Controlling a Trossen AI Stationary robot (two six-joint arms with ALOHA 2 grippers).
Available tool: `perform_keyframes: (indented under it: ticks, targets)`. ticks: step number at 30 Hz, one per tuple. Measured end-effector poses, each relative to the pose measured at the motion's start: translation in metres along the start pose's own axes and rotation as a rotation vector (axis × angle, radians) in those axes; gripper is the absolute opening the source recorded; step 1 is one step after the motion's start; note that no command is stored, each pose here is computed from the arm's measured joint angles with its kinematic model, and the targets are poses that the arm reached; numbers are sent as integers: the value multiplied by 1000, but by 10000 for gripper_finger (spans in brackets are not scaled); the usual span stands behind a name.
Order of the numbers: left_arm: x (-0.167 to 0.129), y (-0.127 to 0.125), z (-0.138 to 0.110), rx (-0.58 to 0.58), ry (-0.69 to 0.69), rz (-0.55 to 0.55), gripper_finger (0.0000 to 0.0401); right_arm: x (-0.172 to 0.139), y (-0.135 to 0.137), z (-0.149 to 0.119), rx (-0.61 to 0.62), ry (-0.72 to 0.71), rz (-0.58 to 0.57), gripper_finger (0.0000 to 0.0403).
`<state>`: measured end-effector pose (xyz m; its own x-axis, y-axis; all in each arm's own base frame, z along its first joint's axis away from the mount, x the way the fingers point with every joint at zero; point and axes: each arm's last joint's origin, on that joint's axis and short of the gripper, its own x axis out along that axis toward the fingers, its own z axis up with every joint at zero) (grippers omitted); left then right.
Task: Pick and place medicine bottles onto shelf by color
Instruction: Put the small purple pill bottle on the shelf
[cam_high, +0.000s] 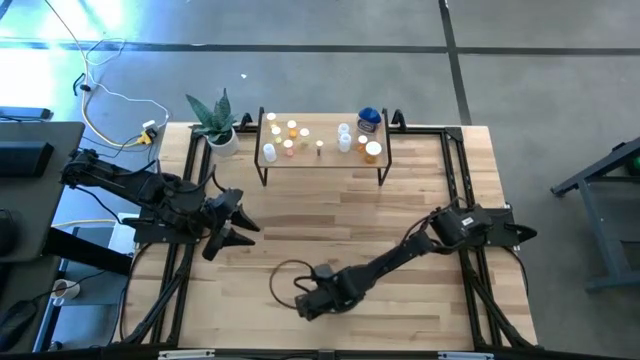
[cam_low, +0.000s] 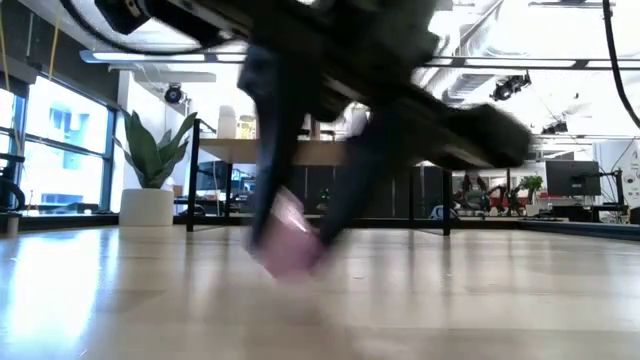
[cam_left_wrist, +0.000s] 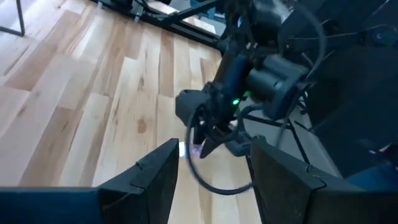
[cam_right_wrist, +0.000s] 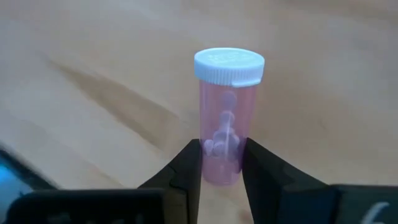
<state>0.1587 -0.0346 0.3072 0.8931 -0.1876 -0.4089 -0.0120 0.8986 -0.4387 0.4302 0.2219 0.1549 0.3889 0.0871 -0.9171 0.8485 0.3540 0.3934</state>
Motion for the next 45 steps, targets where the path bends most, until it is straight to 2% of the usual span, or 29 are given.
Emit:
perform_keyframes:
  ticks: [6, 13, 19, 25, 29, 36, 45]
  targets:
    - [0, 1, -2, 0, 18, 14, 188, -18, 22, 24, -121, -69, 90, 82]
    - [-5, 1, -1, -13, 2, 6, 188, -46, 47, 54, -235, -214, 180, 83]
    - [-29, 0, 4, -18, -14, 44, 188, -68, 62, 68, -335, -283, 234, 83]
    - [-51, -5, 18, -10, -119, 75, 188, -92, 75, 89, -442, -345, 286, 83]
    - [-59, -5, 24, -6, -138, 89, 188, -105, 81, 103, -505, -388, 307, 83]
    - [-71, 4, 32, 55, -136, 228, 188, -128, 87, 127, -590, -466, 349, 83]
    - [-75, 22, 39, 95, -109, 406, 188, -132, 77, 170, -630, -474, 304, 83]
